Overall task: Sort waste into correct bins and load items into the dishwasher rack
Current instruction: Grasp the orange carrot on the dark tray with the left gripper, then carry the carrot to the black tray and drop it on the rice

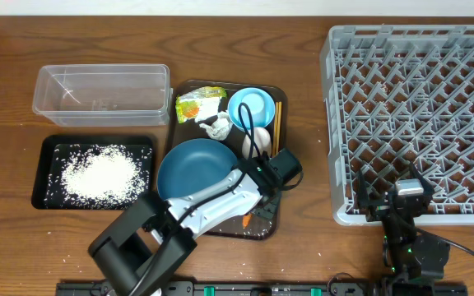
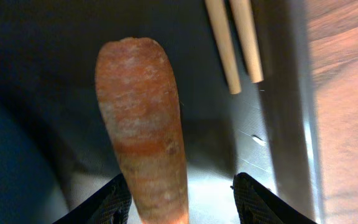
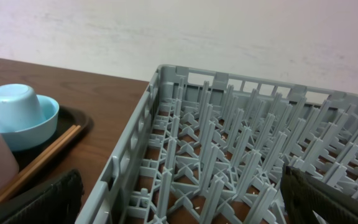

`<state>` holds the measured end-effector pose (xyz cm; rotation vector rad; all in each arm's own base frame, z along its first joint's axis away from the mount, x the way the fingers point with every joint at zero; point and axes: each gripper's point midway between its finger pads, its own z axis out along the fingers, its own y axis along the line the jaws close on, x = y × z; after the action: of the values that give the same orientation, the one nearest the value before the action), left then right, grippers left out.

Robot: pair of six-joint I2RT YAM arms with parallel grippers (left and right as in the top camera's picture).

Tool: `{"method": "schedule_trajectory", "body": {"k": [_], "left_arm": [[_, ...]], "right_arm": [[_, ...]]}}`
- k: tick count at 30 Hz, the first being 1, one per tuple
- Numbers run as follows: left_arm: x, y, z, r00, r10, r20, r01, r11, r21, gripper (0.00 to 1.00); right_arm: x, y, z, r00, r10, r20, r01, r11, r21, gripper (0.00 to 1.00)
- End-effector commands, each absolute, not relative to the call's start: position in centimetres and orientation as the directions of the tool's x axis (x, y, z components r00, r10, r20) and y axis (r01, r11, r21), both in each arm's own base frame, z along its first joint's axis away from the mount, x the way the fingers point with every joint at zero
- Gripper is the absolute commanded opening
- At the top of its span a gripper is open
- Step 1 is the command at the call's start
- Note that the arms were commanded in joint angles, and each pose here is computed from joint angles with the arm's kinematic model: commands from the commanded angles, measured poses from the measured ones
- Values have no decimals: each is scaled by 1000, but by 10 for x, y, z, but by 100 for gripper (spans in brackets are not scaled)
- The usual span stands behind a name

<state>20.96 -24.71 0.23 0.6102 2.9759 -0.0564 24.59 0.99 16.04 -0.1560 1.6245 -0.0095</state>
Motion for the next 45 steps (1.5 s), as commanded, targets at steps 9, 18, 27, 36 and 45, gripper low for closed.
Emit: {"method": "schedule_trajectory", "body": {"k": [9,18,27,36,45], "left_arm": [[203,-246,-3,-914,398,-79,401,916,-26,19],[211,-255,49,-904,384,-186,404,911,-81,12],[236,-219,141,-898,194,-394,288,938,-194,12],[282,-48,186,-817,-307,-487,-241,951,-195,13],[291,88,146,-628,-672,-394,-665,726,-178,14]], "right_arm": [[246,7,159,-60,-92,-994,-86,993,-86,99],[246,7,159,-60,-92,-994,-86,993,-86,99],[246,7,159,-60,-92,-994,-86,993,-86,99],[246,7,159,-60,-92,-994,-86,993,-86,99],[246,7,159,-60,-92,-994,-86,993,-86,99]]}}
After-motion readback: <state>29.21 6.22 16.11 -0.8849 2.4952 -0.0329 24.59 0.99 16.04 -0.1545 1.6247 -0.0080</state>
